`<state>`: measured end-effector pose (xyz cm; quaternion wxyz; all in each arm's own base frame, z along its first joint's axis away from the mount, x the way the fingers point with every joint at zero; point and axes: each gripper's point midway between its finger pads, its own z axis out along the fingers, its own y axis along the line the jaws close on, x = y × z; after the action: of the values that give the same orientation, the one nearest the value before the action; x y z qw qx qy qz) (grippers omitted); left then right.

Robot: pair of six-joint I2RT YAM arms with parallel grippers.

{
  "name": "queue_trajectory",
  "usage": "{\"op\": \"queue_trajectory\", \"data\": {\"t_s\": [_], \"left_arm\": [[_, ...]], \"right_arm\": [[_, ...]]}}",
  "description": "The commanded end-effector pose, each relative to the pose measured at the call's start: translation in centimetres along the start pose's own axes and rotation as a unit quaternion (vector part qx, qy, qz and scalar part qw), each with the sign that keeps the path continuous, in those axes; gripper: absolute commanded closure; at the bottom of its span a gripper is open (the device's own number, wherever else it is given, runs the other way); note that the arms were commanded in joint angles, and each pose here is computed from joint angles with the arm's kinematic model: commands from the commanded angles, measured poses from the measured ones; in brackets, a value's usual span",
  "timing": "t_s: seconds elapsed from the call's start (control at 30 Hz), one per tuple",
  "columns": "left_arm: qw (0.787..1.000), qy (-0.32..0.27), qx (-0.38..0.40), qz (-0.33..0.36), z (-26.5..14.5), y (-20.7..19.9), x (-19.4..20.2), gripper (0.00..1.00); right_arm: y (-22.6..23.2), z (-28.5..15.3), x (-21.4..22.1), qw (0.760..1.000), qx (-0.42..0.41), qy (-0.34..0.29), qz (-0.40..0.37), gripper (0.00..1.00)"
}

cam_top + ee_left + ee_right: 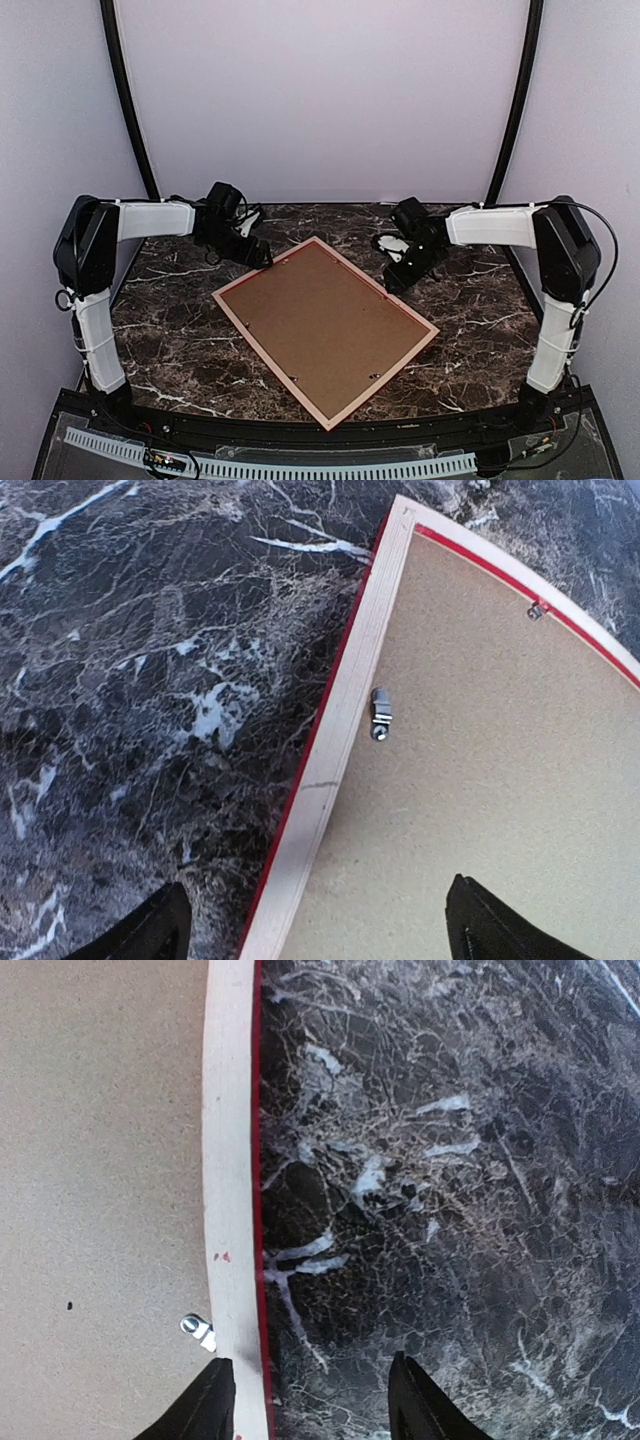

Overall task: Put the photo into the frame
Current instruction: Rotate the photo frame at the center of the board.

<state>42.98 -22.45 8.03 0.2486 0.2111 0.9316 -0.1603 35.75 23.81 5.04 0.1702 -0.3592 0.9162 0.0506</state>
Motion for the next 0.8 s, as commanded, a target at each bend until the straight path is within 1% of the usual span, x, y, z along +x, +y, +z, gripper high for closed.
{"op": "queue_trajectory", "data": {"t_s": [0.0,0.03,0.07,0.1,0.17,0.33,0.37,0.47,0.6,0.63,0.67,0.7,0.73,0.77], "left_arm": [[0.999,0.022,0.004,0.044,1.4,0.2,-0.5,0.12],[0.998,0.038,0.006,0.047,2.4,0.4,0.2,0.15],[0.998,0.036,0.005,0.050,2.6,0.5,-0.3,0.16],[0.998,0.049,0.005,0.049,3.5,0.7,0.3,0.20],[0.997,0.054,0.004,0.049,4.2,0.9,0.3,0.26],[0.998,0.048,0.014,0.042,4.9,0.7,-0.2,0.39],[0.998,0.048,0.015,0.040,4.9,0.7,-0.2,0.43],[0.998,0.049,0.010,0.030,5.0,0.9,0.1,0.50],[0.999,0.053,-0.001,0.007,5.1,1.2,0.9,0.62],[0.998,0.060,-0.001,0.003,5.3,1.3,1.8,0.64],[0.999,0.051,-0.004,-0.007,5.0,1.3,1.7,0.67],[0.998,0.059,-0.006,-0.016,5.1,1.4,2.7,0.69],[0.999,0.045,-0.013,-0.025,4.7,1.5,2.3,0.74],[0.998,0.055,-0.021,-0.033,4.8,1.8,3.6,0.76]], "right_arm": [[-0.2,-3.2,-2.0,0.998,0.004,-0.065,0.014,0.45],[-0.2,-3.6,-1.8,0.997,0.005,-0.069,0.022,0.45],[-0.2,-4.2,-1.6,0.997,0.007,-0.076,0.031,0.44],[-0.2,-4.7,-1.3,0.996,0.007,-0.079,0.042,0.44],[-0.1,-5.7,-0.7,0.994,0.009,-0.086,0.065,0.44],[0.8,-8.0,1.7,0.984,-0.012,-0.097,0.150,0.44],[1.1,-8.2,2.2,0.981,-0.018,-0.097,0.167,0.44],[1.9,-8.5,4.0,0.972,-0.038,-0.091,0.215,0.43],[2.6,-8.3,6.7,0.959,-0.042,-0.079,0.269,0.41],[2.8,-8.3,7.3,0.956,-0.044,-0.077,0.280,0.40],[3.0,-8.3,7.8,0.953,-0.045,-0.079,0.289,0.40],[3.2,-8.3,8.4,0.950,-0.046,-0.079,0.299,0.39],[3.5,-8.2,8.9,0.947,-0.047,-0.080,0.307,0.39],[3.7,-8.2,9.4,0.944,-0.048,-0.080,0.316,0.38]]}}
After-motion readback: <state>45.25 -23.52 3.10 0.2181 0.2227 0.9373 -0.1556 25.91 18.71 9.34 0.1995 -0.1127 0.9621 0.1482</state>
